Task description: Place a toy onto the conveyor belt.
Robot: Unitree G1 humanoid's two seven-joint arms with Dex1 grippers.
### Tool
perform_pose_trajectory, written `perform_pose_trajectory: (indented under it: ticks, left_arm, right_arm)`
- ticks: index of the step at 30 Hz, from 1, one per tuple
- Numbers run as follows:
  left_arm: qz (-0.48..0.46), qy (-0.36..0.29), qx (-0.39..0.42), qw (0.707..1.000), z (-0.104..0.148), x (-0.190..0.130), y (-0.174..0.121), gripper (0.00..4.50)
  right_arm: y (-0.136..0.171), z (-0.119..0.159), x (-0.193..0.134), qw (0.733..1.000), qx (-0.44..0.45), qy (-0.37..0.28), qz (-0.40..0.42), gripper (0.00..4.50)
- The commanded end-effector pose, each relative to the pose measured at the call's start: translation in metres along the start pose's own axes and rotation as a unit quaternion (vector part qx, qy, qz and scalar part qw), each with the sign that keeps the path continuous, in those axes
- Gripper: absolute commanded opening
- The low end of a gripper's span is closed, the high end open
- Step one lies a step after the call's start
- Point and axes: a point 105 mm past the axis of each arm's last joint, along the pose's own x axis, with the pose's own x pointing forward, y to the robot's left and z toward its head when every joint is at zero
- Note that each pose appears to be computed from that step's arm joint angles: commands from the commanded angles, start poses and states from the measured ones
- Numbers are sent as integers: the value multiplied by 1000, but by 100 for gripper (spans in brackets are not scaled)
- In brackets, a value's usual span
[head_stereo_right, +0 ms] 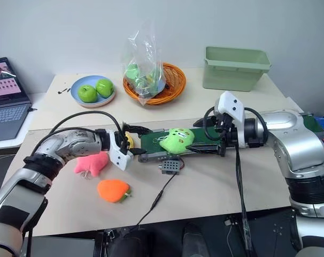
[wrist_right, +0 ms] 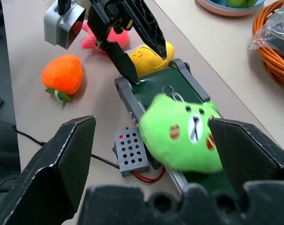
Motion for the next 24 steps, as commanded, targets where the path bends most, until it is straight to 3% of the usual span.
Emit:
perform_pose_trajectory:
  ticks: [1,5,7,11,13,24]
  left_arm:
    - [91,-15,-158,983,0,-8,37,447]
    - [125,-82,-417,897,4,-26,54,447]
    - [88,-73,-502,857,5,-29,41,447]
    - [59,-79,-561,822,18,-39,34,447]
    - [57,-116,-593,795,28,-50,45,447]
    - [95,-90,-613,779,26,-69,57,447]
  right_arm:
    - [-1,11,-3,1000,-23,-9,2,450]
    - [-6,11,-11,999,-34,6,-7,450]
    - [-9,12,-14,999,-40,12,-6,450]
    - [-15,13,-18,999,-49,21,-6,450]
    - [-19,14,-21,998,-54,25,-3,450]
    - [-18,21,-12,999,-36,-22,16,450]
